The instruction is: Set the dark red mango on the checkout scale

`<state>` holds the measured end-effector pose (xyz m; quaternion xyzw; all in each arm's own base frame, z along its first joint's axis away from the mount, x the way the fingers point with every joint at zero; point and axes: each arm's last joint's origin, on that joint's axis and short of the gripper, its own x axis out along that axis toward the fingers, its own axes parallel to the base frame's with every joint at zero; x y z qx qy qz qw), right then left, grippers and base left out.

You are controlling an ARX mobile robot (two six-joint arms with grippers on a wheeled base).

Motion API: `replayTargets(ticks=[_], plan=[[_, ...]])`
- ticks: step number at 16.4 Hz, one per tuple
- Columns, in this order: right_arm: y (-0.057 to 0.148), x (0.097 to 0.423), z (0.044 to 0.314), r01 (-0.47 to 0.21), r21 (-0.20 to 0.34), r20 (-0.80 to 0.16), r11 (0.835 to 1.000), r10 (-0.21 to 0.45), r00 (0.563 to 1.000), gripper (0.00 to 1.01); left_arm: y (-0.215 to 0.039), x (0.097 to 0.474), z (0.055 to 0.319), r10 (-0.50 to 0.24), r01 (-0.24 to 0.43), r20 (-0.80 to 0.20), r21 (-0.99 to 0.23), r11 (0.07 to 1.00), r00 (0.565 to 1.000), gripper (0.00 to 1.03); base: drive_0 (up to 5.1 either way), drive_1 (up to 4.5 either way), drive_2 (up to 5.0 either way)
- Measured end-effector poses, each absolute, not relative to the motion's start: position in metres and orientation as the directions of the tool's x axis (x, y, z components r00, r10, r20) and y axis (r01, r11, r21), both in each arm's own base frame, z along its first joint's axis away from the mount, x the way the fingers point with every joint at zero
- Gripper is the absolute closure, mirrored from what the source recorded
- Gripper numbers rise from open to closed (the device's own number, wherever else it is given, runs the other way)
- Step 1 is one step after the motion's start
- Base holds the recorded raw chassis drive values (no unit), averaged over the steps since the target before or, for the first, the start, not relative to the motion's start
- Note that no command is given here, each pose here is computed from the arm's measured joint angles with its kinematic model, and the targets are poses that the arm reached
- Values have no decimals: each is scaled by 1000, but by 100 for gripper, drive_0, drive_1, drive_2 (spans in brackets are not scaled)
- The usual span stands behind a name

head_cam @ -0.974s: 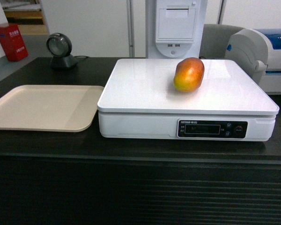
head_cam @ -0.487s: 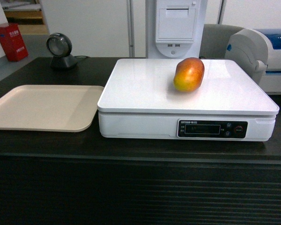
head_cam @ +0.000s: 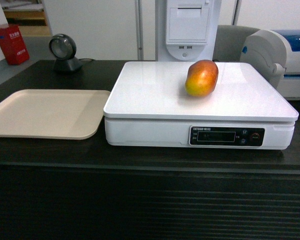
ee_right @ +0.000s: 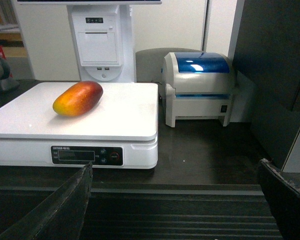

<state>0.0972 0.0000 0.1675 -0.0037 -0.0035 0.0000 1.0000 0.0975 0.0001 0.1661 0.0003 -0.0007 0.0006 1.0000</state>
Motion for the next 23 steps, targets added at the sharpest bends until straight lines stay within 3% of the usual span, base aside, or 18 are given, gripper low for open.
replayTargets(ticks=[23], plan=[[0, 97, 167, 0, -8, 6, 1000, 0, 1000, 3, 0, 98, 166, 1, -1, -1, 0, 1000, 1000, 5, 0, 0, 0]])
